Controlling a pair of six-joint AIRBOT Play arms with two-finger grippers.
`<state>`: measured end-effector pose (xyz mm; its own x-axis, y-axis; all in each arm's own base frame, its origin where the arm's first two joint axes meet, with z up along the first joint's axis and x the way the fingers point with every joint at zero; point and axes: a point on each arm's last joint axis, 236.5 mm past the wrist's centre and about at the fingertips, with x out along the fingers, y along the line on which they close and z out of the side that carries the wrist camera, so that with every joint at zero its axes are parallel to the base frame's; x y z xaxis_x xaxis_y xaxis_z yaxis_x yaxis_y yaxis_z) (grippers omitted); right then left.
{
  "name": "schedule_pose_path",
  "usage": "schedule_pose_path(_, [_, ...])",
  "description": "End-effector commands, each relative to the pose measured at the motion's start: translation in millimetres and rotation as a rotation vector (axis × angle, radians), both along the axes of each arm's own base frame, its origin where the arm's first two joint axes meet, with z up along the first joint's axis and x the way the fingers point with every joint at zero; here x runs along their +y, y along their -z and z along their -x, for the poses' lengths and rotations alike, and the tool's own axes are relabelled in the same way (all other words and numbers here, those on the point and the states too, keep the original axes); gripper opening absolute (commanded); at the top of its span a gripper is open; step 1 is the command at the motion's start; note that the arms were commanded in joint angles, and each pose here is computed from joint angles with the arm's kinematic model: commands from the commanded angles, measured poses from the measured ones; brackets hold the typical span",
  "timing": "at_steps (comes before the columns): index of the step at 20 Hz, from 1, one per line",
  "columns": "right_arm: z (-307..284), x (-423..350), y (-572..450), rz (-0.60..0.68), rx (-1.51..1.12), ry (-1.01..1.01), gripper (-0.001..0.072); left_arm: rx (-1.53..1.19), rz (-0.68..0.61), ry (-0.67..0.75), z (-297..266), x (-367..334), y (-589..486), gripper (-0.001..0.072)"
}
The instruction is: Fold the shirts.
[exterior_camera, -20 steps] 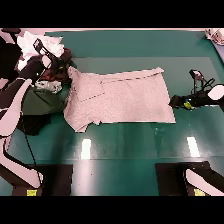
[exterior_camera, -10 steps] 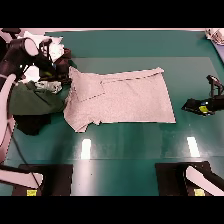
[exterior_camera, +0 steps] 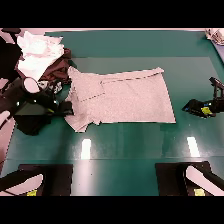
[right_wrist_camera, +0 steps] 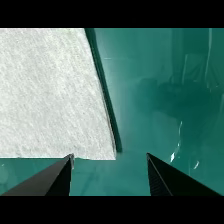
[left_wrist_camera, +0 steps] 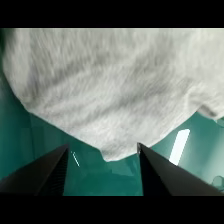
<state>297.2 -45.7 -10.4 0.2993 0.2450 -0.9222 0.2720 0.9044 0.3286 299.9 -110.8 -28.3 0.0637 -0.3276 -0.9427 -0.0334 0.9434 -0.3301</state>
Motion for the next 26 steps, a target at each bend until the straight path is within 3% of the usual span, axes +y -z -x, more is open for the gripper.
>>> schedule_pose_path(1, [3, 6, -1, -0.03, 0.011, -0.004, 0.0532, 0.018, -0.004, -0.005, 23, 3, 19, 0.0495])
schedule_pose_path(8, [19, 13, 17, -0.052, 0.061, -0.002, 0.0533, -0.027, -0.207, -0.03, 19, 51, 22, 0.0495])
schedule_pose_path(15, [45, 23, 30, -0.028, 0.023, 0.024, 0.0552, -0.189, -0.151, -0.11, -27, 41, 21, 0.0498])
schedule_pose_path(17, [47, 24, 28, -0.022, 0.008, 0.027, 0.0553, -0.147, -0.157, -0.107, -25, 41, 35, 0.0576])
schedule_pose_path(21, [48, 24, 28, -0.021, 0.007, 0.028, 0.0552, -0.124, -0.122, -0.126, -26, 33, 42, 0.0574])
schedule_pose_path(23, [46, 23, 28, -0.015, -0.001, 0.031, 0.0553, -0.122, -0.089, -0.143, -26, 26, 40, 0.0427])
schedule_pose_path(25, [43, 20, 27, -0.007, -0.015, 0.037, 0.0552, -0.126, -0.054, -0.164, -29, 19, 38, 0.0405])
schedule_pose_path(26, [41, 19, 28, -0.004, -0.019, 0.041, 0.0552, -0.135, -0.044, -0.172, -32, 17, 36, 0.0222])
